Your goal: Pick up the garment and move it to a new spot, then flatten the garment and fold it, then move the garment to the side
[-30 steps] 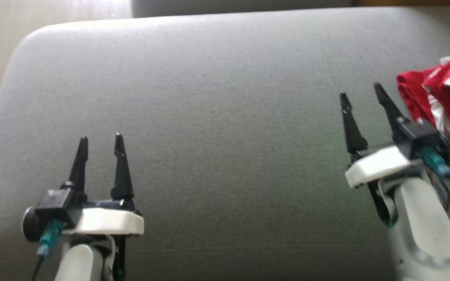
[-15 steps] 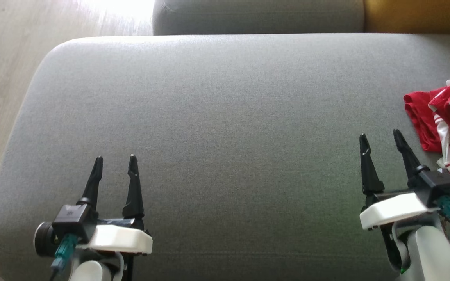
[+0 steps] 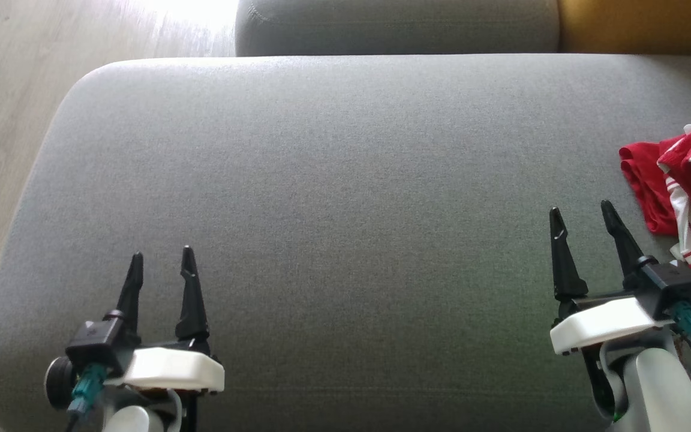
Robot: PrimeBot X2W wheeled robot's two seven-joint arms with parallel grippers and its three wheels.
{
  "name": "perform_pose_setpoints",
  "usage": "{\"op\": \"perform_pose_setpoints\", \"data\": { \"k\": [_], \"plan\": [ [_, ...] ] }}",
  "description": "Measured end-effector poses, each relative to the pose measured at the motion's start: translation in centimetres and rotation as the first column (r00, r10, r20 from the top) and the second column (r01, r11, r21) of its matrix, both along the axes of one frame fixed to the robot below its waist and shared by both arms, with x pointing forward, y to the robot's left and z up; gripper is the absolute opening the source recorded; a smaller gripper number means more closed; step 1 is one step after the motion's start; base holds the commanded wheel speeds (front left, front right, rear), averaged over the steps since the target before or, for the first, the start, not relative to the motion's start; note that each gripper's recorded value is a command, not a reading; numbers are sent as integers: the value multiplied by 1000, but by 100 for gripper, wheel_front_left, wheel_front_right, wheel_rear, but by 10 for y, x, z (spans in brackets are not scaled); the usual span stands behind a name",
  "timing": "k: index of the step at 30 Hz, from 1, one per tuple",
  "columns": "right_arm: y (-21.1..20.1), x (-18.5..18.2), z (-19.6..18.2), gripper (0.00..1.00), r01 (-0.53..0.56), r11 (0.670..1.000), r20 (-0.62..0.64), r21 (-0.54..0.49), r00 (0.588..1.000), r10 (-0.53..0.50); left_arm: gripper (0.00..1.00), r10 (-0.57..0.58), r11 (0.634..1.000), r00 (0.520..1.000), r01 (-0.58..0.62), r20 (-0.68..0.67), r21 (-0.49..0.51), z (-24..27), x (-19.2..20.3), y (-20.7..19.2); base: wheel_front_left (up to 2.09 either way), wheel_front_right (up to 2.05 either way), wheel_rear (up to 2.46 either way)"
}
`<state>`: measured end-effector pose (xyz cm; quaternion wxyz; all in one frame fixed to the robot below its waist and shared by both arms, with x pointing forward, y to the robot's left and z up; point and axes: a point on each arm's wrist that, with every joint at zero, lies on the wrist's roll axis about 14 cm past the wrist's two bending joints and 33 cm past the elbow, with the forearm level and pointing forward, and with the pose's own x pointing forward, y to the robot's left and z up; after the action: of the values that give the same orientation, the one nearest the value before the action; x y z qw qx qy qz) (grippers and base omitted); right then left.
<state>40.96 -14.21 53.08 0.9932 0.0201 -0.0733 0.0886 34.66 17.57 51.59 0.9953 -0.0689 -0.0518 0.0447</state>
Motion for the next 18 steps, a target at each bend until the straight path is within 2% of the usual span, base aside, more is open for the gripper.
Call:
{"op": "perform_pose_setpoints", "data": {
  "k": [7, 18],
  "plan": [
    [-1, -1, 1, 100, 2, 1000, 2, 1, 1000, -2, 100, 1, 1000, 1000, -1, 5, 31, 2, 0, 0, 0, 0, 0],
    [-4, -1, 1, 100, 12, 1000, 2, 1, 1000, -12, 100, -14, 1000, 1000, 15, -12, 3, -5, -4, -1, 0, 0, 0]
  ]
}}
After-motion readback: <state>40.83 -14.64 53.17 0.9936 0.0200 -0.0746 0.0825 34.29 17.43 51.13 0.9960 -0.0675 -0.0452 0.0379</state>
